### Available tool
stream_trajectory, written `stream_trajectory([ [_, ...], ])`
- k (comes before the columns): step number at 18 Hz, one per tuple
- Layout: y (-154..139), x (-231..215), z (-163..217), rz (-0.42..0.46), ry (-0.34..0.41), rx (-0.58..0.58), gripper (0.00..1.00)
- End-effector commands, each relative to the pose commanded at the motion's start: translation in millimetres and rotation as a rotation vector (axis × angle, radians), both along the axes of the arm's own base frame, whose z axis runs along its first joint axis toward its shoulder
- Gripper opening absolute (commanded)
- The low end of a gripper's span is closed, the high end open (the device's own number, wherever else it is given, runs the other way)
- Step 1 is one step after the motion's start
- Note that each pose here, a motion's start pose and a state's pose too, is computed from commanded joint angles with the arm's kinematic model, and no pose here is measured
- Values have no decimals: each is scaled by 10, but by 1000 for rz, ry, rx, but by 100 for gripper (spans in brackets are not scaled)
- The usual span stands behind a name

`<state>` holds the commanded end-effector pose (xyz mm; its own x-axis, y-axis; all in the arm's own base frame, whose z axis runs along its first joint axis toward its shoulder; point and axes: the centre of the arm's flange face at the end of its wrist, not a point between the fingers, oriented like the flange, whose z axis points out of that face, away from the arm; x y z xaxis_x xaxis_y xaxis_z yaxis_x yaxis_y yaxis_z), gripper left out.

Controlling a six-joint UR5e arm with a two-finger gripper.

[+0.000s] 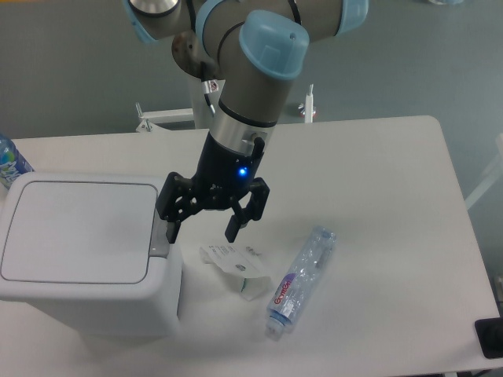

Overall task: Open the trash can
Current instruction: 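Press the grey panel on the trash can with the gripper finger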

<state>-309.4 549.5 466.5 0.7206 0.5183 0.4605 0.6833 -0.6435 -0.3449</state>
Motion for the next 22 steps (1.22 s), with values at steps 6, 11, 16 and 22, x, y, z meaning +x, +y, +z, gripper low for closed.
stream_trajectory([
  [6, 7, 30, -40, -4, -5, -6, 100],
  [11, 8, 30, -38, -5, -3, -5, 100],
  [16, 4, 34, -61, -5, -6, -8, 100],
  [22, 4, 34, -61, -5, -6, -8, 100],
])
